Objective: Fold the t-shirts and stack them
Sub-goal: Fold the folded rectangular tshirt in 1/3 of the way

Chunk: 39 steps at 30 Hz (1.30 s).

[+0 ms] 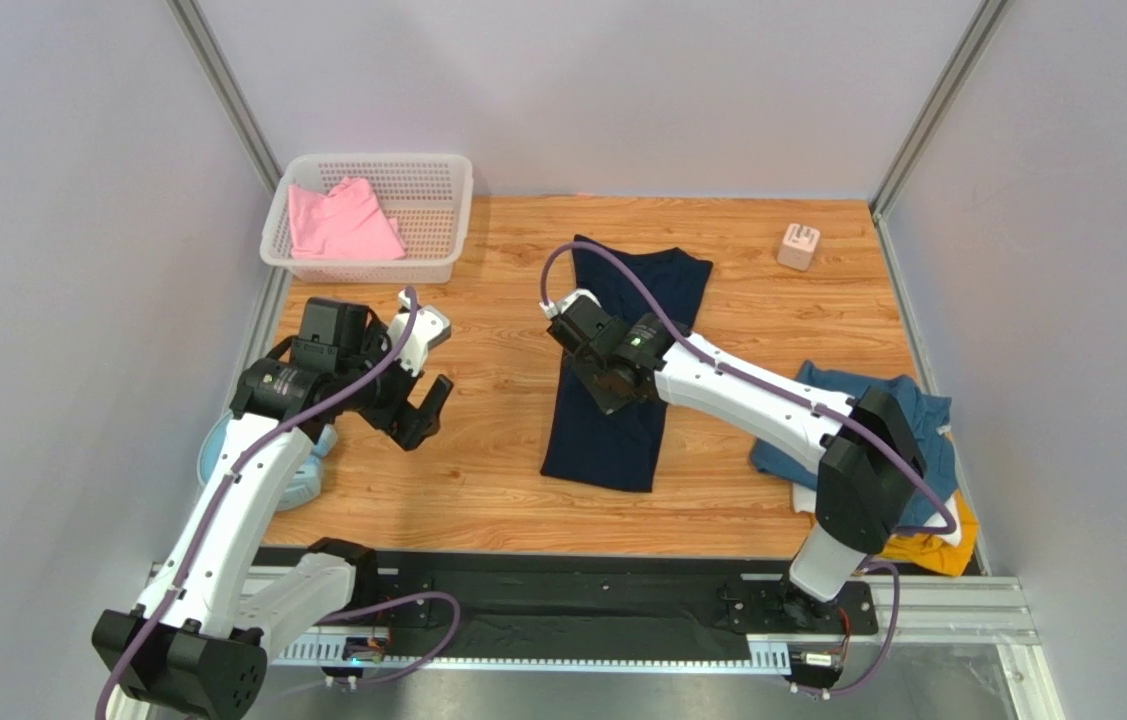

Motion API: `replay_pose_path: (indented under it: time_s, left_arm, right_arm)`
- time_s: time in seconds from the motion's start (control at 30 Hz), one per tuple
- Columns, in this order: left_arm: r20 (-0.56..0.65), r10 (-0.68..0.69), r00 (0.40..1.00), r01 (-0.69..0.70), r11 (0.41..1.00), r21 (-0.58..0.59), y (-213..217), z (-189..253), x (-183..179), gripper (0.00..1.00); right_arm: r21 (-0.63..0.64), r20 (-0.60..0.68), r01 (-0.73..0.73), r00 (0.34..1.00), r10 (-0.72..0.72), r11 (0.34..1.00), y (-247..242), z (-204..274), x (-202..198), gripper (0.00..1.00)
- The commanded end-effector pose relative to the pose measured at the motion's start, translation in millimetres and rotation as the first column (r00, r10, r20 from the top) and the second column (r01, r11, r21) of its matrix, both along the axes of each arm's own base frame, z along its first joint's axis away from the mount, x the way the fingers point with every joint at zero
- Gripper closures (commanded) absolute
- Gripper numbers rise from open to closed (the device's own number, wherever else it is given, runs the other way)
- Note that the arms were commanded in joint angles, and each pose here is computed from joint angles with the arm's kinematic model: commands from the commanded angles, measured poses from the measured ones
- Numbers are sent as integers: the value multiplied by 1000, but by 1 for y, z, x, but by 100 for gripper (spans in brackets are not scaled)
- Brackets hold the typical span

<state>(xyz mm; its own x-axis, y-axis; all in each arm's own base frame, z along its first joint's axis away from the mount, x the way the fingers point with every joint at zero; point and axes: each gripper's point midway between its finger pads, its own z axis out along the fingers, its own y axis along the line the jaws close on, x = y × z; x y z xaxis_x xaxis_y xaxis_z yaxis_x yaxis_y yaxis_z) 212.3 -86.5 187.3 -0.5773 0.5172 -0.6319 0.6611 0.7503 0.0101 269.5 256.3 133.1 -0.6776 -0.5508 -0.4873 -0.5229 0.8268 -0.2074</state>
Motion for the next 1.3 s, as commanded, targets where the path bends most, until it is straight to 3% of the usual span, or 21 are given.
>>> replay_pose_path:
  time_s: [0.0,0.3,0.33,0.43,0.53,0.67,0.8,0.9,1.0,1.07,1.17,1.27]
  left_arm:
    - [40,-26,999,26,1000,-14,-2,14,1,0]
    - [27,-39,999,40,999,-20,-4,12,-1,0]
    - [30,-38,999,39,999,-19,-4,13,-1,0]
    - [31,-43,999,44,999,-24,-5,15,-1,0]
    - [22,-47,999,48,998,-30,-6,13,-4,0]
    - [4,-56,998,56,998,-36,-7,8,-7,0]
    - [0,-59,998,59,997,-41,-7,7,-10,0]
    - [1,-60,998,60,997,-44,-7,8,-13,0]
    - [4,-58,998,58,997,-42,-7,8,-13,0]
    - [3,-59,998,59,997,-51,-8,11,-15,0]
    - [3,-72,997,72,995,-76,-12,19,-17,0]
    - [18,-70,997,71,995,-72,-12,26,-14,0]
  right_arm:
    - [70,62,11,998,-15,997,10,14,43,100]
    - [65,5,64,998,-64,996,-1,-17,87,100]
    - [50,-13,70,997,-70,996,-2,-26,89,96]
    - [16,-42,88,995,-87,996,-5,-43,92,54]
    - [-69,13,158,987,-158,985,-21,-42,102,36]
    - [-48,176,260,952,-248,964,-37,10,133,23]
    - [-18,293,393,881,-371,919,-60,56,158,21]
    - [-39,308,441,859,-409,897,-68,74,156,21]
    - [97,46,344,936,-349,934,-36,52,114,22]
    - [280,-155,275,959,-239,920,4,40,81,24]
    - [455,-291,228,952,-98,861,28,25,39,27]
    - [529,-386,253,922,-35,810,31,10,24,28]
